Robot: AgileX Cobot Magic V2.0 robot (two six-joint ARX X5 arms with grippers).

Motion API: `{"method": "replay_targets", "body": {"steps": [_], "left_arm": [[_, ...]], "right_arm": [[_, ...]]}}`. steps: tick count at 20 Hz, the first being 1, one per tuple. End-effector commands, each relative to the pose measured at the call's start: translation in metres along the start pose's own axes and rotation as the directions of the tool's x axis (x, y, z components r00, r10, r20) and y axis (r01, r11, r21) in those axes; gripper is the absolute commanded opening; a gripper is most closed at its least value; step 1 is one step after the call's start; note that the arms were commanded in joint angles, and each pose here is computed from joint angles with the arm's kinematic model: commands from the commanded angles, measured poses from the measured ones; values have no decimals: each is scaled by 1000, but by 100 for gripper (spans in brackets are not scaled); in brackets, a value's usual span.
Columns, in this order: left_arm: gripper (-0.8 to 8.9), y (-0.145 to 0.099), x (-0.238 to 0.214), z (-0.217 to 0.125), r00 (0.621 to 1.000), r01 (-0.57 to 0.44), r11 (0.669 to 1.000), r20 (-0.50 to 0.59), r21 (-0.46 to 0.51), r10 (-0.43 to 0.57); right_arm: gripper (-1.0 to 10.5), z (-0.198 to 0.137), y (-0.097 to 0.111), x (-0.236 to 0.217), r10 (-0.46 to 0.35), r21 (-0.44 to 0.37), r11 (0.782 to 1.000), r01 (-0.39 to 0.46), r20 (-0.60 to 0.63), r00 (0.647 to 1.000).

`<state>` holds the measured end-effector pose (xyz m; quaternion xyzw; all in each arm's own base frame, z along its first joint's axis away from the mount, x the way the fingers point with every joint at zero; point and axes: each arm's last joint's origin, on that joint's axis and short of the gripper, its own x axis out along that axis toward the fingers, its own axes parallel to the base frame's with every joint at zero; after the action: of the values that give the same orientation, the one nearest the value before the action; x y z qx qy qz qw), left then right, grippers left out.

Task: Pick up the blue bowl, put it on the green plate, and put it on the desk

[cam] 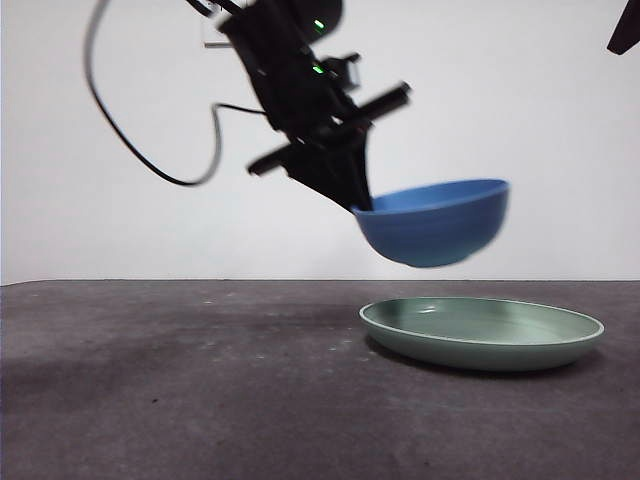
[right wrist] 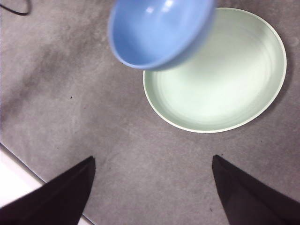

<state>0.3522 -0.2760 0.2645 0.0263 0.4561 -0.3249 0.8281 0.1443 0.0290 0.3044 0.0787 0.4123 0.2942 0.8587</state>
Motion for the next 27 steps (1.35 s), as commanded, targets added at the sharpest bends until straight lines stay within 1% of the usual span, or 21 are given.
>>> {"method": "replay_targets", "body": {"steps": [1, 3, 7, 9, 11, 13, 16, 17, 20, 21, 25, 27], "left_arm": [[15, -11, 25, 8, 1000, 3, 1000, -8, 8, -3], [15, -16, 42, 7, 999, -9, 1000, -39, 18, 10], [15, -19, 64, 1, 997, -10, 1000, -79, 26, 13], [15, -19, 68, -2, 995, -24, 999, -97, 27, 27], [15, -18, 69, -4, 991, -62, 997, -117, 36, 66], [15, -18, 69, -6, 989, -62, 997, -130, 53, 69], [32, -18, 69, -7, 988, -63, 997, -140, 53, 70], [51, -19, 69, -7, 987, -61, 997, -142, 54, 69], [231, -20, 69, -7, 988, -58, 997, -141, 58, 66], [254, -20, 69, -7, 988, -58, 997, -142, 57, 66], [253, -21, 59, -6, 986, -52, 997, -154, 53, 59], [253, -22, 40, 1, 992, -48, 997, -117, 56, 54]], "right_arm": [[399, 5, 2, -3, 1, 0, 1000, -1, 17, 1000], [399, 5, 2, -3, 1, 0, 1000, -1, 17, 1000], [399, 5, 2, -3, -6, 0, 1000, 6, 17, 1000], [399, 5, 2, -3, -6, -1, 1000, 6, 17, 1000], [399, 5, 2, -3, -6, -1, 1000, 6, 18, 1000], [399, 5, 2, -3, -6, -1, 1000, 6, 18, 1000], [399, 5, 2, -3, -6, -1, 1000, 6, 17, 1000], [399, 5, 2, -3, -6, -1, 1000, 6, 17, 1000], [399, 5, 2, -3, -6, -1, 1000, 6, 17, 1000], [399, 5, 2, -3, -6, -1, 1000, 6, 17, 1000], [399, 5, 2, -3, -6, -1, 1000, 6, 17, 1000], [399, 5, 2, -3, -6, -1, 1000, 6, 18, 1000]]}}
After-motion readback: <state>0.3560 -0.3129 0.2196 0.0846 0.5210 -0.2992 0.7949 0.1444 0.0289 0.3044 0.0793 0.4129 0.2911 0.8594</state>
